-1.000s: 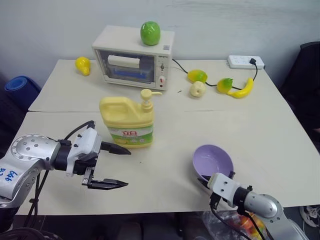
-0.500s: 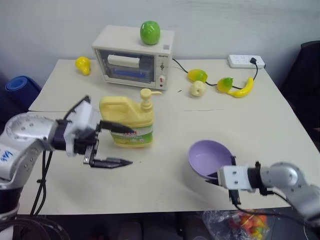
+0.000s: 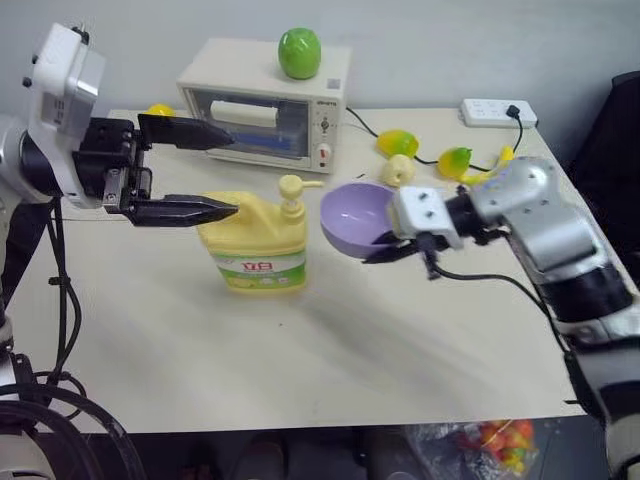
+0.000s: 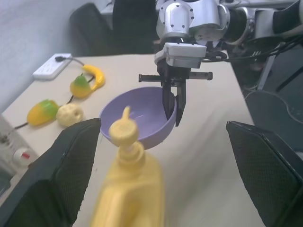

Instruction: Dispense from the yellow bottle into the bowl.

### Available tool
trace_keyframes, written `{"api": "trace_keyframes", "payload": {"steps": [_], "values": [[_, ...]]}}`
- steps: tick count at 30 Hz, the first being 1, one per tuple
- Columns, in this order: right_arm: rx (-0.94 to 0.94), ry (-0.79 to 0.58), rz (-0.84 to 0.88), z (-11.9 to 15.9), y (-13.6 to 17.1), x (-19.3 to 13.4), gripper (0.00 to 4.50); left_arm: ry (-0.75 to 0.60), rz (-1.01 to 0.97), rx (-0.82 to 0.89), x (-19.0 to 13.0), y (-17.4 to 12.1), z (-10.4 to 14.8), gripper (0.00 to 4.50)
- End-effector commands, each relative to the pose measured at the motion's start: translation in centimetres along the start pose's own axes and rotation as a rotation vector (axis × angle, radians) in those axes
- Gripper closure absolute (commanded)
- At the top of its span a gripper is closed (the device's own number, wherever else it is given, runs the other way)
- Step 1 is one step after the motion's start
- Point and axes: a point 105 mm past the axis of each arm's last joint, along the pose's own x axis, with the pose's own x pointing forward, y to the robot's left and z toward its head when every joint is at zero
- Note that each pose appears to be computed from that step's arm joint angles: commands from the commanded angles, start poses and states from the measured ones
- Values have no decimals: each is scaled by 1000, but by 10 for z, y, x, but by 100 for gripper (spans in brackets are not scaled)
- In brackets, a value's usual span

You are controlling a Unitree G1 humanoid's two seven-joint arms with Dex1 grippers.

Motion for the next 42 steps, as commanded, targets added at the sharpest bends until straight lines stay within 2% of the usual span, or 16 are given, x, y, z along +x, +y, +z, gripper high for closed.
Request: {"api": "trace_keyframes", "payload": {"steps": [1,11,17,20,28,33,42], "values": [[-13,35,-85,13,-16,0,449,11,28,56,-5,7,8,0],[12,15,-153,34,-25,-8,449,-5,-23,51,9,7,5,0],[41,-30,-139,59,-23,-18,449,-59,22,73,22,30,10,0],[46,-30,-138,61,-24,-19,450,-111,-19,58,25,32,16,56],[40,-13,-146,59,-25,-17,450,-99,-74,56,30,31,14,296],[38,0,-155,55,-27,-14,450,-69,-70,65,35,33,6,430],[-16,29,-156,51,-28,-16,450,-52,-46,80,44,39,0,430]]}}
